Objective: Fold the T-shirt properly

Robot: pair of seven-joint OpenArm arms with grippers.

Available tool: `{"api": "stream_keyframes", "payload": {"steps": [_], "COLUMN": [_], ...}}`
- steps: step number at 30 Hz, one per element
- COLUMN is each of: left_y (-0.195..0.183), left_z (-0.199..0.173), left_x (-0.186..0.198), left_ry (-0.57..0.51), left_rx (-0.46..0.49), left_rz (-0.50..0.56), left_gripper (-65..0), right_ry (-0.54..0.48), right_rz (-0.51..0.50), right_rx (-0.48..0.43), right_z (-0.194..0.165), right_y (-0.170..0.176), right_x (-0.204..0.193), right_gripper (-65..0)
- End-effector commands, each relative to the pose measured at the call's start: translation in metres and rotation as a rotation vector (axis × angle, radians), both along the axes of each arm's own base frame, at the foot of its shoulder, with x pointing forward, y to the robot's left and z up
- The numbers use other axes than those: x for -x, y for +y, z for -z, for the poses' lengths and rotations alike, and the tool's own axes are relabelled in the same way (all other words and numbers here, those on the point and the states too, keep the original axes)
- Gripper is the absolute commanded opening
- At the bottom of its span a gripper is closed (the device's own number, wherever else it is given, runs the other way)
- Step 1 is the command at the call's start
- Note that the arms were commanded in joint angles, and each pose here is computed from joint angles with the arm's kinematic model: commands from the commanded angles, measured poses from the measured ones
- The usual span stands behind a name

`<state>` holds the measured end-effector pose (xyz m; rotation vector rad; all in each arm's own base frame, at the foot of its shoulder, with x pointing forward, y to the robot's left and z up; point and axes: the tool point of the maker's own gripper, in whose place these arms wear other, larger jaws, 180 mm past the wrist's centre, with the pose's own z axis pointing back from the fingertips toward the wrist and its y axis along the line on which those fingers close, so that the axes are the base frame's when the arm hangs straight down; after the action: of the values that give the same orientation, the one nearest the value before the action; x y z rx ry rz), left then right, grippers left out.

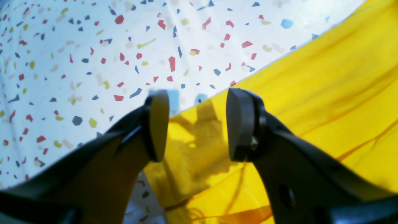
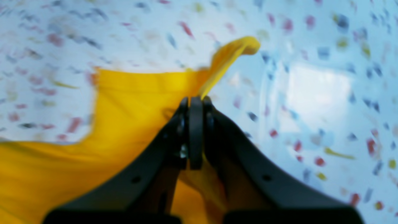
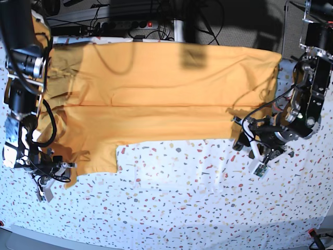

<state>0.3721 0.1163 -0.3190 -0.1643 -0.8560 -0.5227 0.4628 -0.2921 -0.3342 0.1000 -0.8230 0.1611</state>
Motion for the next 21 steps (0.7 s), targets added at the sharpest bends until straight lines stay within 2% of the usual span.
{"api": "stream_keyframes", "payload": {"steps": [1,3,5,10,16,21], "left_y": [0.002,0.002,0.002,0.002,0.002,0.002], "left_z": [-0.017,-0.017,-0.017,-0.017,-0.017,-0.017], "left_x": [-0.01,-0.01,-0.01,-0.01,-0.01,-0.01], "left_ry": [-0.057,-0.058,-0.057,-0.057,-0.058,-0.057], "left_rx": [0.006,0.007,0.007,0.006,0.007,0.006], "left_rz": [-0.003,-0.003,-0.003,-0.003,-0.003,-0.003], "left_gripper": [-35.8,-35.8,-35.8,-35.8,-35.8,-35.8], "right_ry": [-0.035,-0.017,-0.007,-0.021,-0.005,0.006], "right_rz": [-0.015,-0.072,-0.13,-0.263,-0.409,-0.445], "right_rx": [-0.004,-0.048,-0.035,0.059,0.226,0.189], "right_z": [-0.019,-0.018,-0.016,-0.023,-0.039,-0.051], "right_y": [-0.001,0.021,0.037,0.061,0.082,0.094], "right_x": [-0.001,0.016,0.037,0.095,0.165,0.21], "right_gripper": [-65.0,-65.0,-65.0,-65.0,-65.0,-65.0]}}
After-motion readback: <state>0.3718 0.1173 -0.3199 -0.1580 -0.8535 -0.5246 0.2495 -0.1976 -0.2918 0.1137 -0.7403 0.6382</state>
